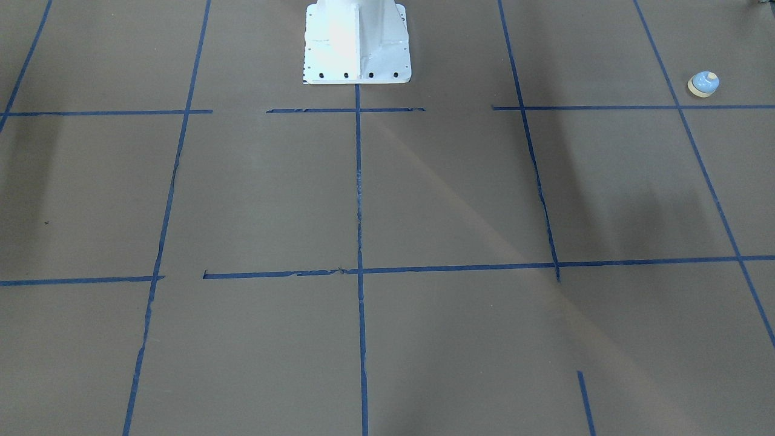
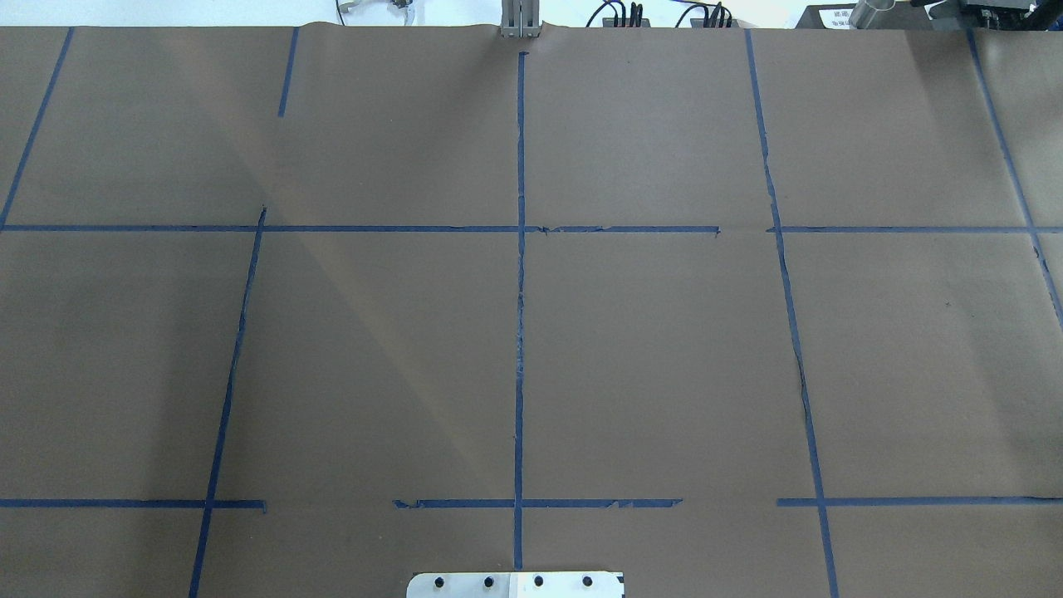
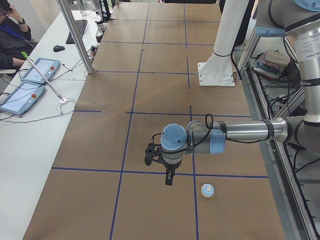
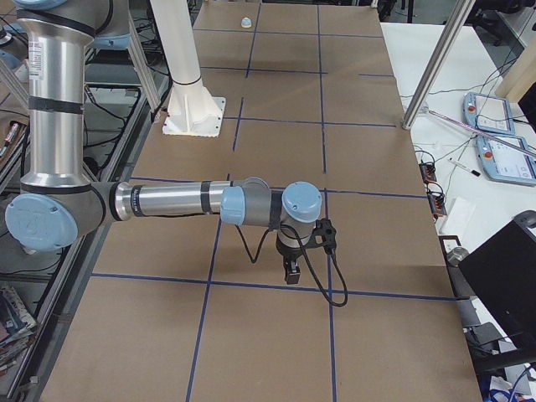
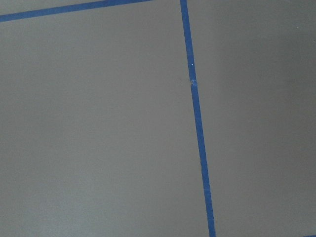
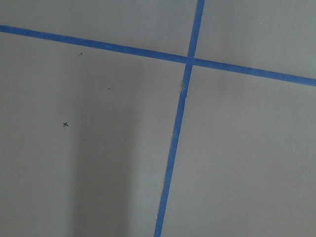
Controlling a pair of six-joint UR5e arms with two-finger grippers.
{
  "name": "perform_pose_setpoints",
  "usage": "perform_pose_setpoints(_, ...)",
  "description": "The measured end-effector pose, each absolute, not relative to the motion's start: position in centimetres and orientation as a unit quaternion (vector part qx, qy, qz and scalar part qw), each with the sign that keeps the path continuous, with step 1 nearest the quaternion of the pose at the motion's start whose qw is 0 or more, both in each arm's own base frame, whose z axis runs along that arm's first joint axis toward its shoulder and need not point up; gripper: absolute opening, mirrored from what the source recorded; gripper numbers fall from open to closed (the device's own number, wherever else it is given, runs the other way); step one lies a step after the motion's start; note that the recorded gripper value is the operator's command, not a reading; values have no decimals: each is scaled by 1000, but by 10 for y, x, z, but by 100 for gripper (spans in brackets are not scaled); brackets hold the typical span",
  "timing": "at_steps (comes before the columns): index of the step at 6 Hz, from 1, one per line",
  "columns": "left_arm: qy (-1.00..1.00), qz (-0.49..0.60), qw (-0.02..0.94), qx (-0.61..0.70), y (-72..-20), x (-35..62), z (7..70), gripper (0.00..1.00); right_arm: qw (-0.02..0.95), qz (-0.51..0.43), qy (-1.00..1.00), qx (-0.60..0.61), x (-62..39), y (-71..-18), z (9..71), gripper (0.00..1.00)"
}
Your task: Place and press bell with both arms
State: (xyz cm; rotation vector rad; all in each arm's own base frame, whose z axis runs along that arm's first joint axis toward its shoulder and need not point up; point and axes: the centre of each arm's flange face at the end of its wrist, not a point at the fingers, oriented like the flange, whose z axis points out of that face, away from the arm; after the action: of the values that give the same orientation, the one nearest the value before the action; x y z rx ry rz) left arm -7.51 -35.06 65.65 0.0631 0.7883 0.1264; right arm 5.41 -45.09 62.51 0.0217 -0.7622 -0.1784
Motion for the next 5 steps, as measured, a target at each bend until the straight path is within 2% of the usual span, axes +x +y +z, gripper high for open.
perform_pose_setpoints(2, 385, 73, 918, 64, -377, -76, 637, 100, 924, -88, -371, 12, 54, -451, 624, 100)
perform_pose_setpoints(5, 409, 102, 906, 45, -376, -22, 633, 100, 925, -88, -370, 18, 54, -451, 616, 100)
